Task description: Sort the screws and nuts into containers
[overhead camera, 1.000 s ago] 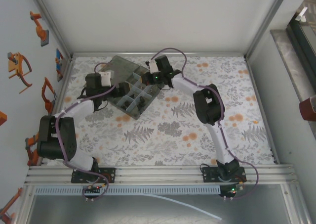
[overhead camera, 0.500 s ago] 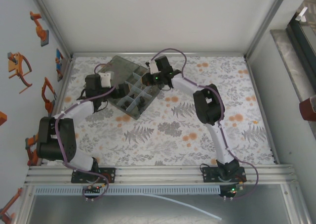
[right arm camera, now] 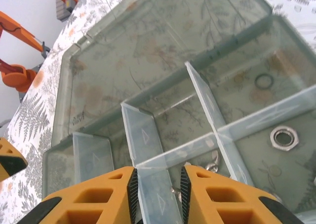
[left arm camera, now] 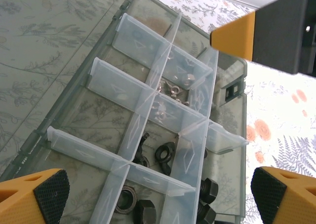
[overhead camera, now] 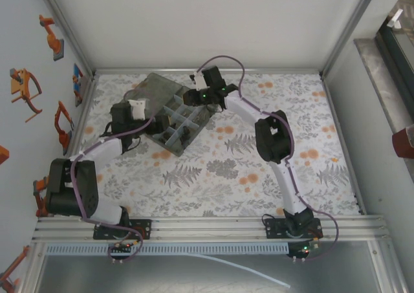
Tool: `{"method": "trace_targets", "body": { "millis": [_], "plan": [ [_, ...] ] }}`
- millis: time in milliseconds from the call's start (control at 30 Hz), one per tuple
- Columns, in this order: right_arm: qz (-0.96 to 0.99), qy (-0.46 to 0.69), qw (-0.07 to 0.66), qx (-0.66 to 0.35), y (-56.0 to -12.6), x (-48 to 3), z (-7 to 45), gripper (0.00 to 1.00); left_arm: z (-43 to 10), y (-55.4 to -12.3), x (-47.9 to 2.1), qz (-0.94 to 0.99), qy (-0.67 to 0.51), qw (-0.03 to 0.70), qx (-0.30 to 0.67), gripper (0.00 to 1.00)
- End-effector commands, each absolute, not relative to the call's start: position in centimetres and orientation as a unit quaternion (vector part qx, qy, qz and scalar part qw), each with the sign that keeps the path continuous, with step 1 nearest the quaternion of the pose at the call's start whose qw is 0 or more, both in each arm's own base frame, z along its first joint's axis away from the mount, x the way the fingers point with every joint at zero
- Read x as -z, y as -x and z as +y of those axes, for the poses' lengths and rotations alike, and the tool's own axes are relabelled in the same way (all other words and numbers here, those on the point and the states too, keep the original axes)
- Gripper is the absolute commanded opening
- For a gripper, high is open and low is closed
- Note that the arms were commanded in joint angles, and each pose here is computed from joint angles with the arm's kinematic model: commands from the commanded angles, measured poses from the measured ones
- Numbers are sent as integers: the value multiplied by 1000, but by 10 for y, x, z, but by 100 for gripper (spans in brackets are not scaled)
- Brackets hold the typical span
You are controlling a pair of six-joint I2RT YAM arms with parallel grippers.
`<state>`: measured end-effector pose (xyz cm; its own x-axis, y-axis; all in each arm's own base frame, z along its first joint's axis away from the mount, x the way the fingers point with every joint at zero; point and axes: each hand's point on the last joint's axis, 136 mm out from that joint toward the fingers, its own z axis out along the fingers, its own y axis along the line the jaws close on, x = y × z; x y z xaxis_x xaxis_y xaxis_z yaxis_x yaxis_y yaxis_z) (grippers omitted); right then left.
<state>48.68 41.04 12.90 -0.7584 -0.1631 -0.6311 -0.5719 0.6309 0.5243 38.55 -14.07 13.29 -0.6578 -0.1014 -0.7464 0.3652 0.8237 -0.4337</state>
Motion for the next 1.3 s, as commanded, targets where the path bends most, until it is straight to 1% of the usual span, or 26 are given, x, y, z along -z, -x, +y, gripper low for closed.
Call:
{"method": "trace_targets", "body": {
  "millis": [0,133,200,300,367,433,533,600,633,667,700,733,833,933,1033,1133,1200,1267],
  "plan": [
    [851,227,310,-358,-481,-172,402,27,-144,-379,-159,845,-96,434,296,97],
    [835,218,362,-353,-461,-218,379,29,-132,-368,-166,857,-71,431,273,97],
    [833,209,380,-343,-444,-230,361,30,-126,-362,-166,866,-62,423,259,97],
    [842,184,404,-307,-415,-231,321,40,-115,-350,-164,879,-57,418,224,97],
    [854,152,418,-269,-394,-221,285,46,-93,-346,-163,890,-29,423,170,97],
    [863,114,437,-226,-380,-213,247,49,-71,-341,-163,894,2,432,119,97],
    [868,43,472,-150,-366,-206,182,51,-30,-331,-156,889,53,454,26,97],
    [861,9,491,-131,-359,-206,147,52,-6,-324,-150,874,79,479,-34,97],
    [856,-8,501,-125,-357,-204,131,58,3,-322,-148,863,83,495,-57,97],
    [851,-22,512,-115,-355,-203,118,67,7,-322,-149,851,82,514,-68,97],
    [843,-35,527,-104,-354,-202,105,89,10,-322,-148,841,79,530,-76,97],
    [834,-47,543,-83,-353,-201,92,99,13,-322,-147,833,82,541,-84,97],
    [817,-61,574,3,-347,-194,60,100,17,-327,-135,826,76,549,-101,97],
    [806,-32,581,110,-346,-177,35,100,6,-344,-120,829,52,551,-84,97],
    [800,16,572,181,-352,-158,27,100,-8,-367,-117,829,22,555,-66,97],
    [811,44,553,185,-367,-133,32,100,-17,-381,-121,808,-11,585,-65,97],
    [803,48,572,157,-372,-121,37,99,-10,-385,-111,807,4,587,-68,97],
    [804,69,568,162,-376,-116,39,100,-6,-385,-108,794,11,606,-58,97]
  ]
}}
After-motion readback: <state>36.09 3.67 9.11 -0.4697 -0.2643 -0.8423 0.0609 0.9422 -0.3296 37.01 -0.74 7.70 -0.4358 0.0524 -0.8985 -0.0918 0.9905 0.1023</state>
